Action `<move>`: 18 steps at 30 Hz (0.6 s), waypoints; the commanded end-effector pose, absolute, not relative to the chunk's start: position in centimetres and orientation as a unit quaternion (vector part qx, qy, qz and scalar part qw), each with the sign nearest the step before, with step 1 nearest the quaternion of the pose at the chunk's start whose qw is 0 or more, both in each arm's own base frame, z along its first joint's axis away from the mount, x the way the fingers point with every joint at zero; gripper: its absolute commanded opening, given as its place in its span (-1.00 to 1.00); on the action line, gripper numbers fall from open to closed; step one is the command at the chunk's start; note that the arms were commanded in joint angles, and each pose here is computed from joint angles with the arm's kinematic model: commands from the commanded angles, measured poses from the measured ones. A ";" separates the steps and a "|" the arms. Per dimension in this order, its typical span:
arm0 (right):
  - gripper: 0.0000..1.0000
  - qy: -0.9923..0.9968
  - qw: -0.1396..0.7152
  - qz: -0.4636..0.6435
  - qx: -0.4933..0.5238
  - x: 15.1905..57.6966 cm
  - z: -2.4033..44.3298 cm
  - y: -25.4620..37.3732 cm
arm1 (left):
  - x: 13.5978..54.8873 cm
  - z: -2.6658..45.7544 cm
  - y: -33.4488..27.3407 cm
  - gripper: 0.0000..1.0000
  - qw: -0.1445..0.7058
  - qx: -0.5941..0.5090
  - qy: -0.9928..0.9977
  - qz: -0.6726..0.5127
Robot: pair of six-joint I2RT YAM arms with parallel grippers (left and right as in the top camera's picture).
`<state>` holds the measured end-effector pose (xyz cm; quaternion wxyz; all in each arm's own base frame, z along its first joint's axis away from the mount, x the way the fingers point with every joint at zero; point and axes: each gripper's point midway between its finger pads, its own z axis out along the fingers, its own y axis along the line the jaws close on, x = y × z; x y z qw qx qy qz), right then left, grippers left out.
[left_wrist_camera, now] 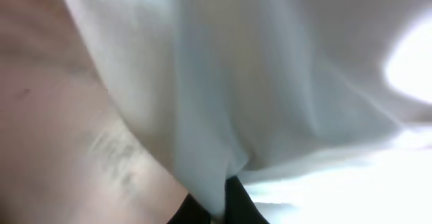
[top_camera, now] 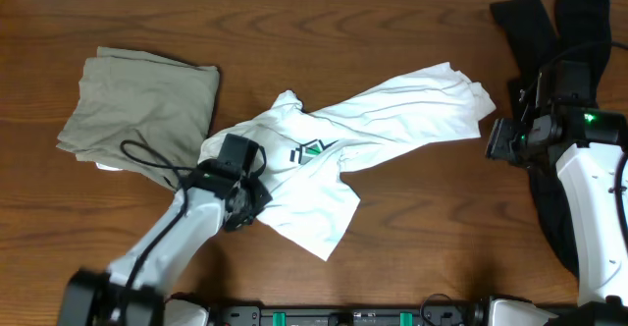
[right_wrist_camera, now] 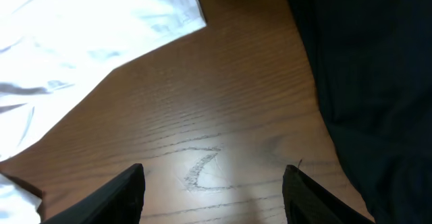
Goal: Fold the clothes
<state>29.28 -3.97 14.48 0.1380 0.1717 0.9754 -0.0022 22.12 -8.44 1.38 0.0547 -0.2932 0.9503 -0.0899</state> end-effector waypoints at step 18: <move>0.39 0.973 0.150 0.152 0.091 29.2 7.2 2.8 | 18.7 9.9 -4.5 -0.88 0.198 -0.279 0.936 -0.088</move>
